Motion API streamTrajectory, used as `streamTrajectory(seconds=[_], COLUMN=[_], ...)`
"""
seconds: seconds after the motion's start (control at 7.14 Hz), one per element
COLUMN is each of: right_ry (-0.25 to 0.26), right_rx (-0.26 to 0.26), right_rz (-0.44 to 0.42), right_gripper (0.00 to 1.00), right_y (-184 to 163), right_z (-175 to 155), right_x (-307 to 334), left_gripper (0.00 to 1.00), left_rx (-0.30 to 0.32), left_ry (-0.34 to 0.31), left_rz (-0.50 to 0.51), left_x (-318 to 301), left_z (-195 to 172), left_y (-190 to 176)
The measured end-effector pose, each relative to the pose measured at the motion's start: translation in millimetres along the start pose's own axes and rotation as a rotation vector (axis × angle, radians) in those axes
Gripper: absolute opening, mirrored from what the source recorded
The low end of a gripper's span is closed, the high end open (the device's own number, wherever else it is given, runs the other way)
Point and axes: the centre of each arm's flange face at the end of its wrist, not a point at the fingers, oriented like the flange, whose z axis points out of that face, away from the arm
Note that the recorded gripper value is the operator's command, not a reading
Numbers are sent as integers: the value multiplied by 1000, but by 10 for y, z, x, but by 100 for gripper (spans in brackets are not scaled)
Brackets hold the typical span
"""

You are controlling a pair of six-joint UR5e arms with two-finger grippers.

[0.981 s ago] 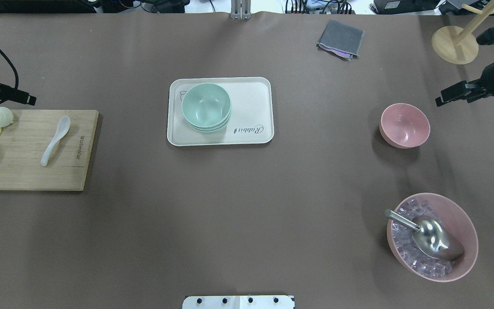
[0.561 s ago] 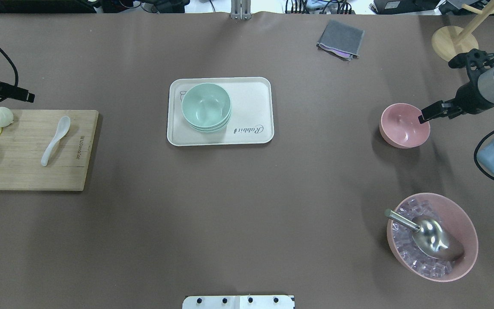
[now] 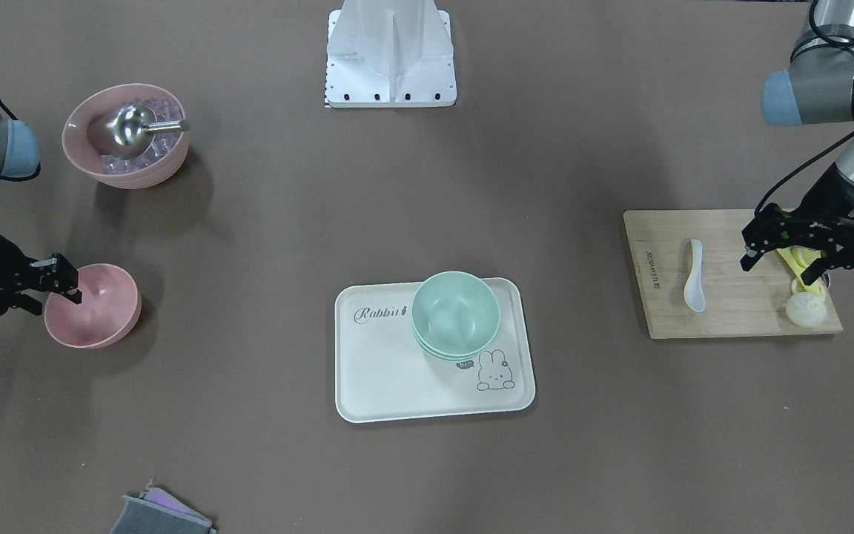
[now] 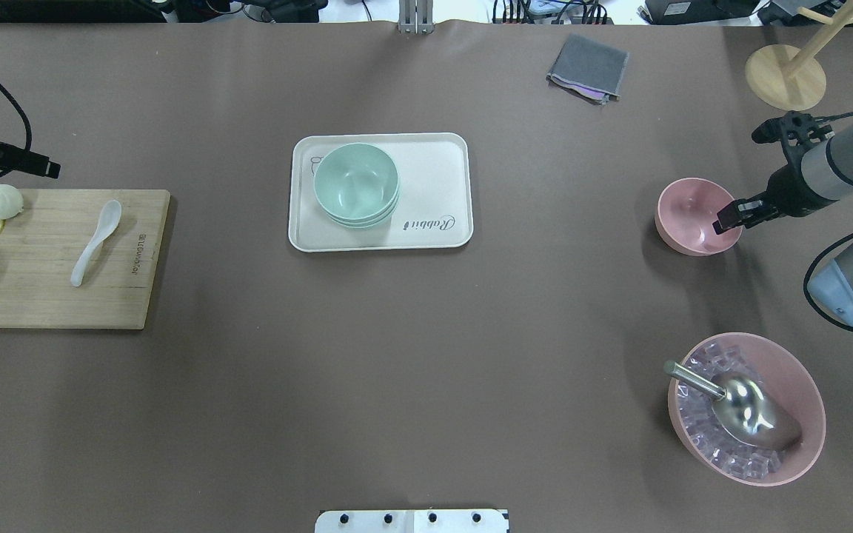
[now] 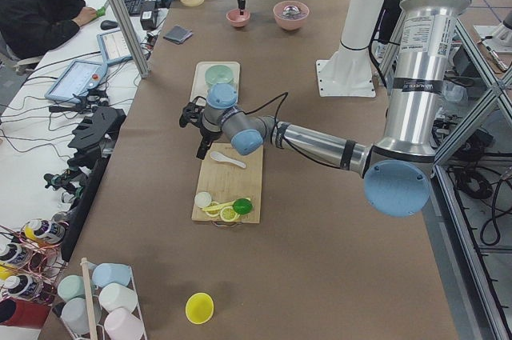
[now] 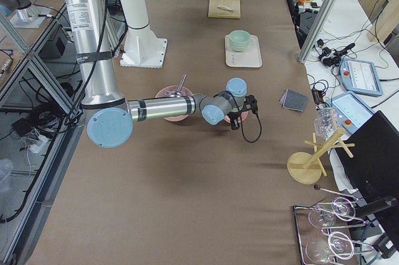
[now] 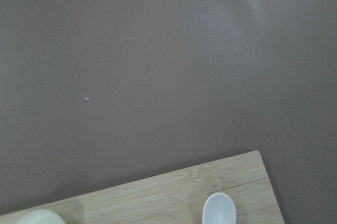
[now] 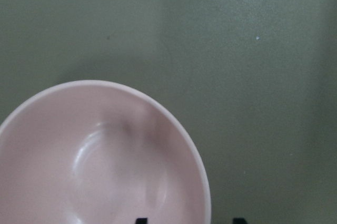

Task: Stack pink bowl on green and place spoon
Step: 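Reach the right gripper to the rim of the pink bowl and grasp it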

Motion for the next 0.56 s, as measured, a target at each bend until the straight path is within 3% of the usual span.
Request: streamTrajectory(seconds=[0.28,0.56], right_ry=[-15,-95], right_rx=[20,34], right_rz=[13,86], right_gripper=[0,0], right_y=[-69,-238], right_z=[-141,-505], right_x=[49,157], left_gripper=[97,97], left_rx=[-1,-4], left_ry=[2,0], left_rz=[-1,-6], left_x=[2,-14], left_z=[2,26], left_y=[-1,6])
